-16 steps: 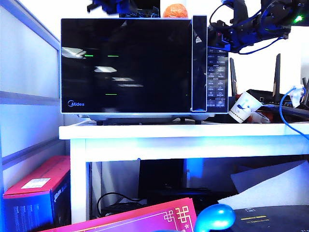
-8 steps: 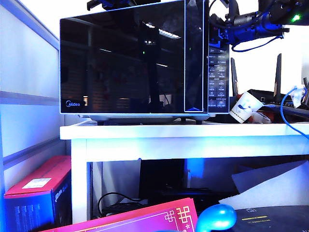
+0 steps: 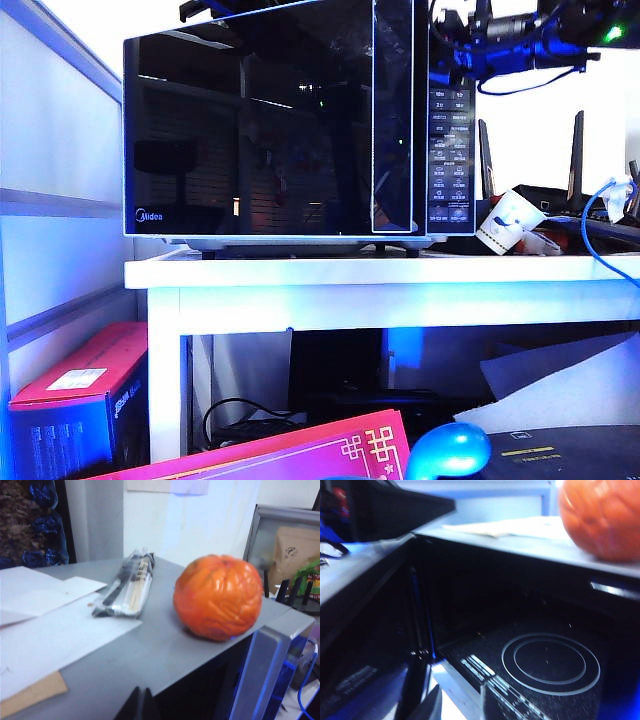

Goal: Open the microwave door, place the orange inside the microwave, then close the microwave door.

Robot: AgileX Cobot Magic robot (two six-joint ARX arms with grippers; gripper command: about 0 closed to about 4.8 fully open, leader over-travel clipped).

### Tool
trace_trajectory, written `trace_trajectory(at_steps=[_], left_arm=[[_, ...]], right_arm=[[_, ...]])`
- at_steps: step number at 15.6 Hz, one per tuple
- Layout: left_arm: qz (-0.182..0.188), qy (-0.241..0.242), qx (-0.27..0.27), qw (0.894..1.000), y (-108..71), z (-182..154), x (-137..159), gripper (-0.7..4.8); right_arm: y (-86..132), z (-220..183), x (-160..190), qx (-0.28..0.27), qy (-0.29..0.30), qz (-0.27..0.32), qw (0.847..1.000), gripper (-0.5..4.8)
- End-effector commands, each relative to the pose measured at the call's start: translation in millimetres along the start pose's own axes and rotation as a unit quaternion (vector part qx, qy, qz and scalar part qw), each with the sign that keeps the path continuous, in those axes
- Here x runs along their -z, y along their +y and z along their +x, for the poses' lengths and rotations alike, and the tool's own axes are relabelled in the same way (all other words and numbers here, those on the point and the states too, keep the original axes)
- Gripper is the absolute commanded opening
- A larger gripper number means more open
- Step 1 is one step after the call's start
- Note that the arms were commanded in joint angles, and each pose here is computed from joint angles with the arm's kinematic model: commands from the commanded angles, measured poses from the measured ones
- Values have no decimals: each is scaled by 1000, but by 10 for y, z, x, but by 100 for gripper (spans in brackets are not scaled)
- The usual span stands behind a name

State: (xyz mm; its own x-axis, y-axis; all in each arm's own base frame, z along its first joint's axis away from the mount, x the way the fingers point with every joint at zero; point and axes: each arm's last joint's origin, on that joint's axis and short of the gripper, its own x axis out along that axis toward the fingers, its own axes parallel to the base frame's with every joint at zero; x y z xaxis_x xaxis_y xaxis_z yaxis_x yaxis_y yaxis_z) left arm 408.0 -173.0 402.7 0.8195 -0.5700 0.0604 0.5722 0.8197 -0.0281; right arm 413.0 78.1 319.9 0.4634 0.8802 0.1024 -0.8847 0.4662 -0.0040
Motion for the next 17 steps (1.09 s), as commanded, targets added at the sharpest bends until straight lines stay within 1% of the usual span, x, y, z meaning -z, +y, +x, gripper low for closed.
trace_trajectory(at_steps=[1, 5, 8, 12, 14, 17], left_arm=[[5, -19, 3, 1000, -12, -24, -83, -4], [-3, 32, 1, 999, -8, -25, 17, -4], [-1, 22, 2, 1000, -16, -45, -28, -4], [4, -1, 4, 1000, -45, -86, -132, -4], [4, -2, 4, 1000, -49, -100, -151, -4], [2, 1, 4, 1000, -48, -100, -145, -4]], right_arm=[[41, 0, -86, -20, -12, -9, 1000, 111], [76, 7, -127, -52, -20, -6, 998, 111], [120, 34, -156, -79, -25, 3, 997, 111], [193, 110, -156, -96, -25, 12, 995, 111], [280, 201, -146, -118, -22, 22, 993, 106], [357, 281, -137, -131, -22, 27, 991, 106]])
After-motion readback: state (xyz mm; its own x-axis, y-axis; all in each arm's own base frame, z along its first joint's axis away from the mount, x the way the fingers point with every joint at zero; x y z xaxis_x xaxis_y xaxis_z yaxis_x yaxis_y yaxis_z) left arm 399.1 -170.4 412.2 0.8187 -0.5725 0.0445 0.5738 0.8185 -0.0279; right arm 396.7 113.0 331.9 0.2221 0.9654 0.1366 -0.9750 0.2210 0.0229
